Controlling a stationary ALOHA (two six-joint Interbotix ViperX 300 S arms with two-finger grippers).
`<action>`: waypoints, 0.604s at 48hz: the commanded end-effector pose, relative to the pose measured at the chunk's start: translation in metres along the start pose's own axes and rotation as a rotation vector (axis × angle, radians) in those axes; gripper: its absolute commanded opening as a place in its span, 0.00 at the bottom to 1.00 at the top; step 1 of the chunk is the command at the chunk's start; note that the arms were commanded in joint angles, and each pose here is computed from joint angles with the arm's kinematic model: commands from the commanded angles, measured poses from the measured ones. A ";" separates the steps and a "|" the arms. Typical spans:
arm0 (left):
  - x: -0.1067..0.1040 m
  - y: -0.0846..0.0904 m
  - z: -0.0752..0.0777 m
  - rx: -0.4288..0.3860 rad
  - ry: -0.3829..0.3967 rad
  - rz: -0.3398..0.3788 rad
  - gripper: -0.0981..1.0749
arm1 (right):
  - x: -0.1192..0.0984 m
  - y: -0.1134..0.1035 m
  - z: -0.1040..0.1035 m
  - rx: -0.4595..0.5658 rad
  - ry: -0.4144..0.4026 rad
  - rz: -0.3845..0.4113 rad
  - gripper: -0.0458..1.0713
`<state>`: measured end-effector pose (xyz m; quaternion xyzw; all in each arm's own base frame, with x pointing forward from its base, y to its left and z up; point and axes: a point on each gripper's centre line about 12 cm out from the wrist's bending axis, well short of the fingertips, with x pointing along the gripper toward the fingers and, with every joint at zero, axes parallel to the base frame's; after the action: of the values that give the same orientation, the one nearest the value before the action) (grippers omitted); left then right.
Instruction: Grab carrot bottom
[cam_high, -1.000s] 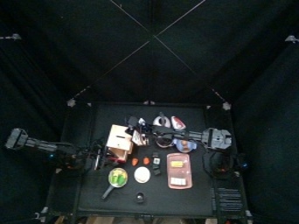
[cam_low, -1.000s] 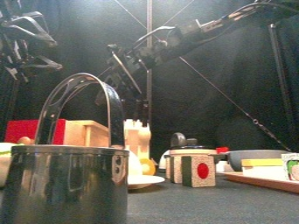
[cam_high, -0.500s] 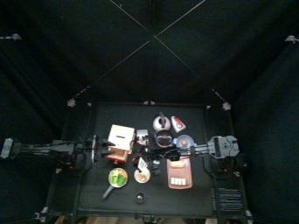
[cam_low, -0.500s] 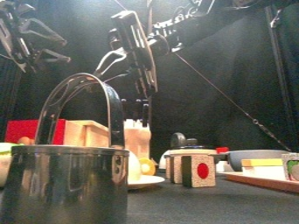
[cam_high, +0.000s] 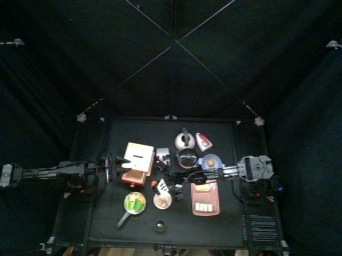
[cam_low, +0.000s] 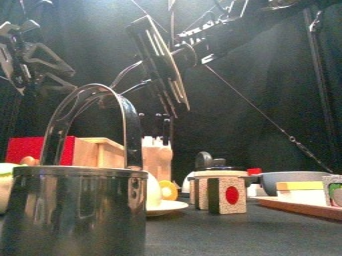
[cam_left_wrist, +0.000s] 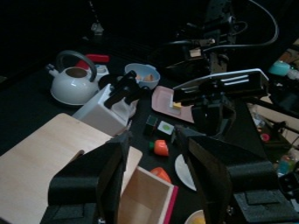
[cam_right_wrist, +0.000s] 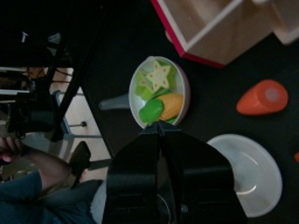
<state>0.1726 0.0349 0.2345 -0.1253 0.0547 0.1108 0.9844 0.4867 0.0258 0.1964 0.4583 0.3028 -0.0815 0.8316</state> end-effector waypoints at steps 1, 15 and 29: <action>0.001 -0.001 0.005 0.004 -0.013 0.000 0.80 | -0.014 0.013 0.002 0.021 0.047 0.013 0.15; 0.001 0.001 0.001 -0.001 -0.005 0.007 0.80 | -0.007 0.005 0.001 0.000 0.093 -0.113 0.16; 0.000 0.003 -0.006 0.007 0.017 0.014 0.80 | 0.012 0.001 0.003 -0.032 0.039 -0.251 0.25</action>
<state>0.1700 0.0356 0.2247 -0.1258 0.0680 0.1155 0.9830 0.4903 0.0248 0.1751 0.4223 0.3968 -0.1703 0.7970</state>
